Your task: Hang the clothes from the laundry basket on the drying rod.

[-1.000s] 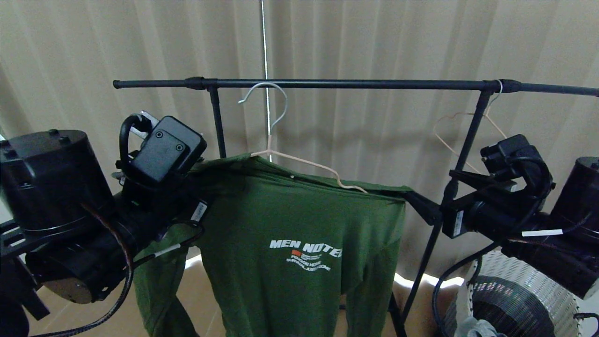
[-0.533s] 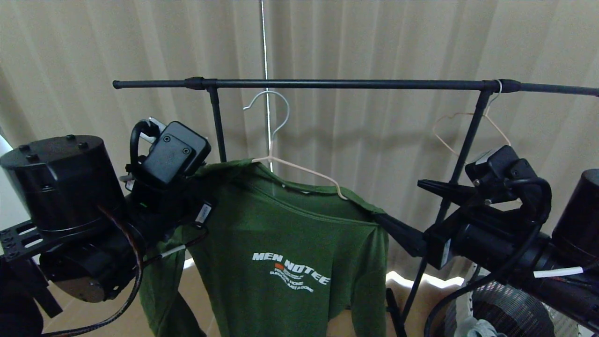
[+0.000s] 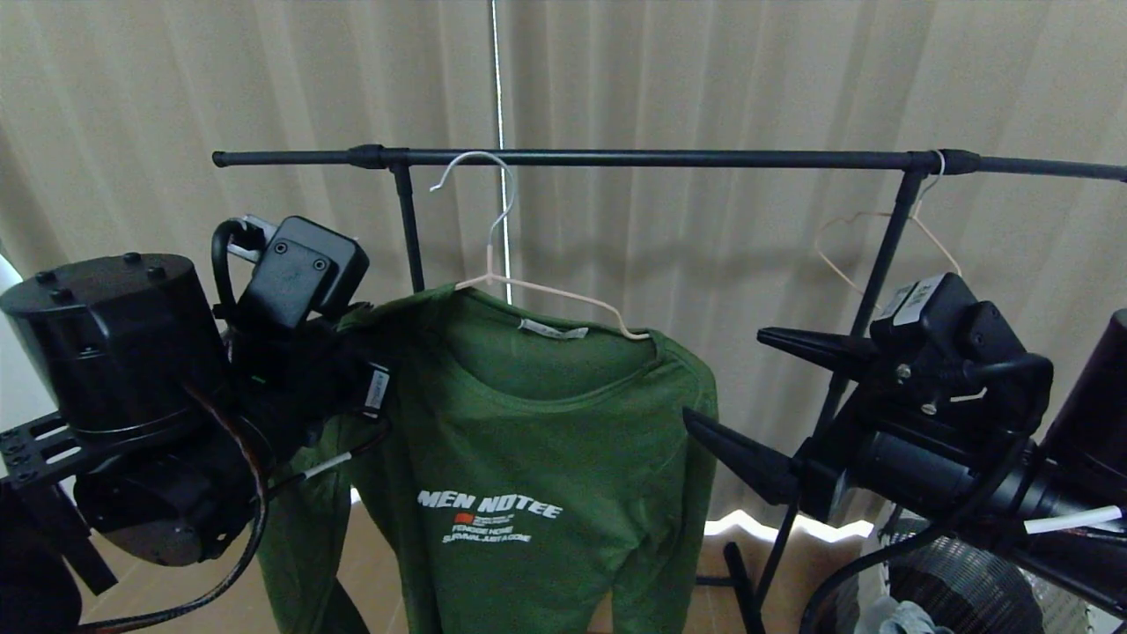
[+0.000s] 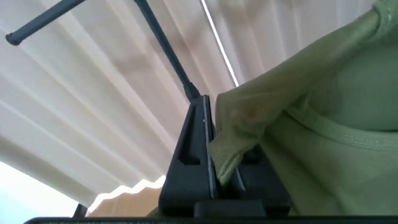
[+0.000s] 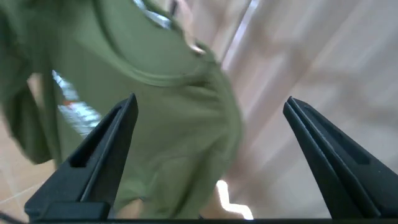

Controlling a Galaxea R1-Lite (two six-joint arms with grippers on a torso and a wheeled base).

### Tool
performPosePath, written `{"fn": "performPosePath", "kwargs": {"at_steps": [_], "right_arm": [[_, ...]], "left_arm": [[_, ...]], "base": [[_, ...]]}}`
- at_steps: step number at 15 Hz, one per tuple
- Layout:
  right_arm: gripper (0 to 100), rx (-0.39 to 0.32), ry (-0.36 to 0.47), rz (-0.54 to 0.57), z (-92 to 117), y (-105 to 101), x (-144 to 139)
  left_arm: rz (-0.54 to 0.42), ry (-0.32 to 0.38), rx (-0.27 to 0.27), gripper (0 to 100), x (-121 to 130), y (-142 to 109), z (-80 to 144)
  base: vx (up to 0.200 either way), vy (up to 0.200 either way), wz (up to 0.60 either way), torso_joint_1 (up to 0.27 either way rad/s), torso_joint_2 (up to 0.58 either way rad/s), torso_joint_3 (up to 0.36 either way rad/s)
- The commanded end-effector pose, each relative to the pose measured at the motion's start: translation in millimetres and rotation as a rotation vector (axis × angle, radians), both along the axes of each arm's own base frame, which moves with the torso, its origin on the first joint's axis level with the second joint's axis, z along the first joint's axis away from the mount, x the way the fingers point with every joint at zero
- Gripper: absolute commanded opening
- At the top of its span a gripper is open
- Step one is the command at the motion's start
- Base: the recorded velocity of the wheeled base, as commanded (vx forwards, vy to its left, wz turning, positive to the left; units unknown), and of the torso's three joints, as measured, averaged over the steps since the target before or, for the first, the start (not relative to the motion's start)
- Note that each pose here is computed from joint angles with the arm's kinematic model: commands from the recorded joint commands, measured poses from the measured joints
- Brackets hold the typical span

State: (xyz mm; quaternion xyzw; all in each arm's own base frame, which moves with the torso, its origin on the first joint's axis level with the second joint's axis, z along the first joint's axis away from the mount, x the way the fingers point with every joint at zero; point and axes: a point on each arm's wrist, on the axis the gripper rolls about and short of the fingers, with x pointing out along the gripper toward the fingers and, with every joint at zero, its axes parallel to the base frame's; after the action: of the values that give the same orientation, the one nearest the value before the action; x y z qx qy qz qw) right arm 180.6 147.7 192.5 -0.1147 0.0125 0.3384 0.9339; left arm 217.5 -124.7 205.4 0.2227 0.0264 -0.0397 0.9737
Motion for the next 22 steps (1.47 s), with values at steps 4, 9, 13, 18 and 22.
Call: {"fn": "performPosePath", "kwargs": {"at_steps": [4, 9, 13, 18, 22], "right_arm": [[100, 0.022, -0.037, 0.006, 13, 15, 18], [100, -0.039, -0.096, -0.015, 14, 41, 50], [100, -0.039, -0.105, -0.063, 18, 50, 63], [100, -0.075, -0.092, -0.08, 16, 50, 64], [100, -0.091, -0.104, -0.064, 16, 56, 56]], "left_arm": [[0.003, 0.004, -0.054, 0, -2, -1, 0], [-0.07, -0.001, -0.094, 0, -14, -13, 3], [-0.094, 0.029, -0.069, 0, -20, -16, -7], [-0.136, 0.021, -0.07, 0, -28, -22, -5], [-0.137, 0.023, -0.05, 0, -28, -23, -6]], "base": [[0.0, 0.0, 0.0, 0.0, 0.0, 0.0], [0.0, 0.0, 0.0, 0.0, 0.0, 0.0], [0.0, 0.0, 0.0, 0.0, 0.0, 0.0], [0.0, 0.0, 0.0, 0.0, 0.0, 0.0], [0.0, 0.0, 0.0, 0.0, 0.0, 0.0]]}}
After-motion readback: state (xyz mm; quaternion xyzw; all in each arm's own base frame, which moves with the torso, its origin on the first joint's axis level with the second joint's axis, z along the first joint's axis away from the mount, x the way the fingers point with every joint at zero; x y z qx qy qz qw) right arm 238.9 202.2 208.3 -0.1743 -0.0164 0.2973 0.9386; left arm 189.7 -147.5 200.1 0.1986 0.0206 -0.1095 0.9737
